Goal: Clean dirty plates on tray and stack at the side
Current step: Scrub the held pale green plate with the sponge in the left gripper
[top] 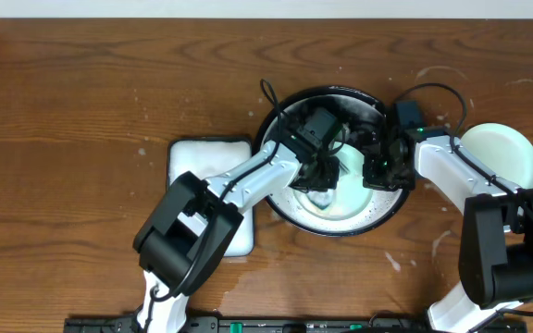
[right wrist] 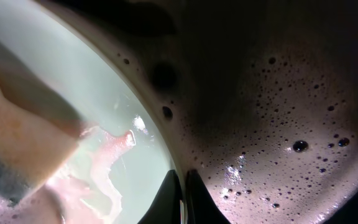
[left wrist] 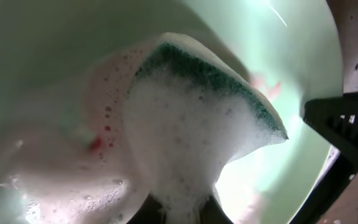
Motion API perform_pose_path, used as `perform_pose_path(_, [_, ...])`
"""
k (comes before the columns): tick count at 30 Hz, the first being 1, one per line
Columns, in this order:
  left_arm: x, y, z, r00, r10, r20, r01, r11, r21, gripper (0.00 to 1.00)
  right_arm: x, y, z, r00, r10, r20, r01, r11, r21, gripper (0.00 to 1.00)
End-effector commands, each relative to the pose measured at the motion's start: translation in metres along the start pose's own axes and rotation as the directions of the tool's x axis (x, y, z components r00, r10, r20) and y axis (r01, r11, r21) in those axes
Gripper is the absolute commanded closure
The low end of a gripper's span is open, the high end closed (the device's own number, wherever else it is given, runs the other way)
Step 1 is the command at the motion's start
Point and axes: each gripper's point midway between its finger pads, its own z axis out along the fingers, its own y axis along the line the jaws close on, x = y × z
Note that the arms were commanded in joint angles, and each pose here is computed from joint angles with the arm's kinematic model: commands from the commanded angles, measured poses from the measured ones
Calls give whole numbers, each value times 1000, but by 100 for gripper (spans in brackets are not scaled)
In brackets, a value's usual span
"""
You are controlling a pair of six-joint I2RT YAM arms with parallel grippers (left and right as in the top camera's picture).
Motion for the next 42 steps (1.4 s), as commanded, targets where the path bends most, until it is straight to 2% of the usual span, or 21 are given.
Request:
perform_pose_path(1, [10,23,26,998,-25,-57,21,998,-60,93,11,-6,7,999,-18,-30,19,999,31,99])
perform_pose_path(5, [-6,50,7,999,29,15,-25,974,-224,93,12,-6,7,999,-26,-35,28,999,32,99])
perform_pose_path(9, [-36,82,-29,982,130,139,-52,885,-463,93,13,-6,7,998,-40,-39,41,999,33,99])
perform_pose_path(11, [-43,89,-36,972,171,159,-65,852,-519,92,13,-6,7,998,-44,-39,45,998,33,99])
perform_pose_path(14, [-43,91,-34,971,185,148,-80,844,-530,93,13,-7,7,998,-45,-40,46,998,37,99])
perform_pose_path(17, [-38,80,-22,977,169,126,-94,884,-457,92,13,-7,7,997,-59,-41,61,997,36,99])
perform_pose_path(20, [-31,56,-3,986,140,90,-106,946,-306,92,13,-7,7,996,-82,-42,84,996,36,99])
perform_pose_path(22, [-23,37,9,995,77,61,-64,980,-190,92,13,-8,7,996,-85,-42,86,996,39,99])
perform_pose_path(24, [-12,9,23,1000,25,5,-25,999,-38,92,13,-8,7,996,-85,-42,86,996,39,99])
perform_pose_path(27, [1,-15,34,999,-1,-49,4,998,65,92,13,-8,7,996,-84,-42,86,996,38,99])
perform_pose_path(33, [30,-38,52,992,16,-123,-4,995,98,92,13,-8,7,996,-84,-42,86,996,38,99])
perform_pose_path(38, [43,-52,51,984,7,-176,20,988,152,92,13,-8,7,996,-84,-42,86,996,38,99])
perform_pose_path(42, [43,-47,50,983,-6,-185,32,990,136,92,13,-8,7,996,-84,-42,86,996,38,99])
